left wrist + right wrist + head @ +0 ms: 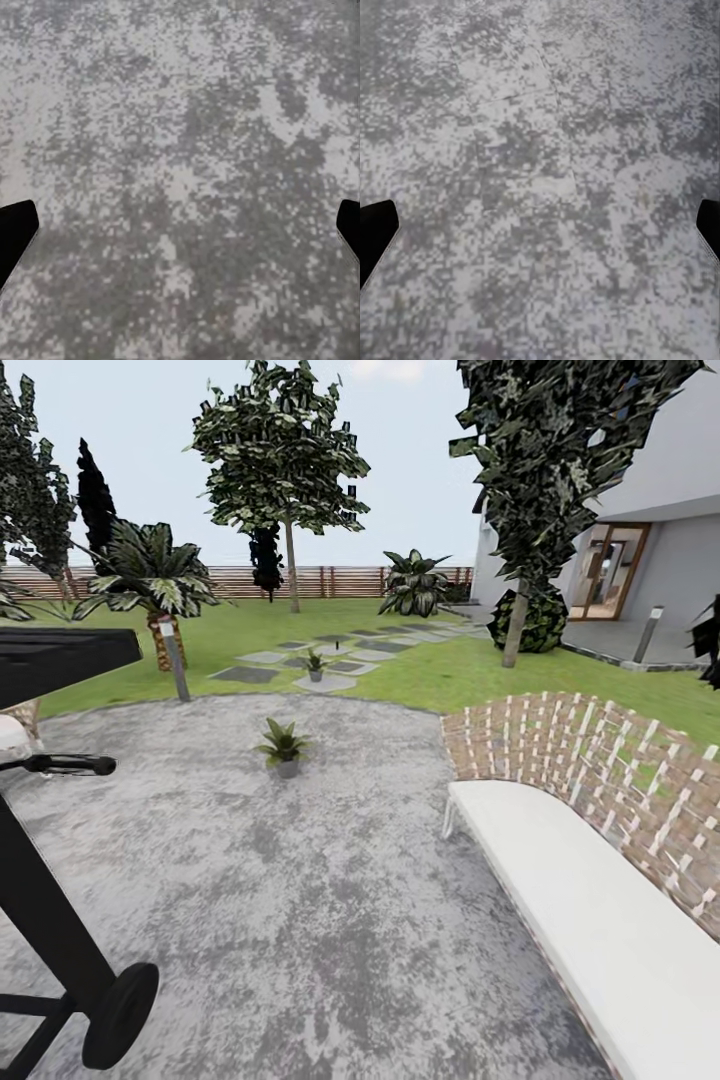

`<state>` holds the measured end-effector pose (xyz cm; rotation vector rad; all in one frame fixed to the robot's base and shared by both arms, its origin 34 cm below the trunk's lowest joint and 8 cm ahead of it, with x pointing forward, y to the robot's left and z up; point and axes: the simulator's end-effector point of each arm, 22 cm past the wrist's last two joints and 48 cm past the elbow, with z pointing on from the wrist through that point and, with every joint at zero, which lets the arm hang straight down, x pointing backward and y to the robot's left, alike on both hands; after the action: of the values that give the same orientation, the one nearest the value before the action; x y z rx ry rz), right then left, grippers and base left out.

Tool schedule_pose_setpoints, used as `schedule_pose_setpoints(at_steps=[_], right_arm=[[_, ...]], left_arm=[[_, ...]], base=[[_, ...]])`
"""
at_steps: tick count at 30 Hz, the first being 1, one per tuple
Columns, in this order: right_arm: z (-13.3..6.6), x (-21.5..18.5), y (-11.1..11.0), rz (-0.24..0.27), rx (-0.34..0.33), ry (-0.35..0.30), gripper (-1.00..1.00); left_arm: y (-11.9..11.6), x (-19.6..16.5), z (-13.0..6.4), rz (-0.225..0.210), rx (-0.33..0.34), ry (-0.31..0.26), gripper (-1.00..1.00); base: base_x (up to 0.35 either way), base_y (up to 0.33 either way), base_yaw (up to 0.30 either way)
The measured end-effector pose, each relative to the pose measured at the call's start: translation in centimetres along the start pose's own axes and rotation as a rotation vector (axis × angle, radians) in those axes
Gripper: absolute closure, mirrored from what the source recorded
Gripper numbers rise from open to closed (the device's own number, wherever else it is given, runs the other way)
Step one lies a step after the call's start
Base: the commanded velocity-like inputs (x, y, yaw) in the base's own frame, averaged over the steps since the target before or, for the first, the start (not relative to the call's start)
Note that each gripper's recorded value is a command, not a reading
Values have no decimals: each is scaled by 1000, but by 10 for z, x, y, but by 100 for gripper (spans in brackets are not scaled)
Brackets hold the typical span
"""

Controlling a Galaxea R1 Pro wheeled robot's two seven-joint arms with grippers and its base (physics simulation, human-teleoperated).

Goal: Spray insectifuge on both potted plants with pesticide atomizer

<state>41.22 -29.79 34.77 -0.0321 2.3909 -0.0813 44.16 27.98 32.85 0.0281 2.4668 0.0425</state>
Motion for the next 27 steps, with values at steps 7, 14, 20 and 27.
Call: schedule_pose_setpoints(at_steps=[7,14,20,27], right_arm=[[0,0,0,0,0,0,-100],[0,0,0,0,0,1,-100],[0,0,0,0,0,1,-100],[0,0,0,0,-1,-1,-100]], left_arm=[[0,0,0,0,0,0,-100],[0,0,0,0,0,0,-100],[0,0,0,0,0,0,-100],[0,0,0,0,0,0,-100]], base=[[339,0,0],[339,0,0],[339,0,0],[339,0,0]])
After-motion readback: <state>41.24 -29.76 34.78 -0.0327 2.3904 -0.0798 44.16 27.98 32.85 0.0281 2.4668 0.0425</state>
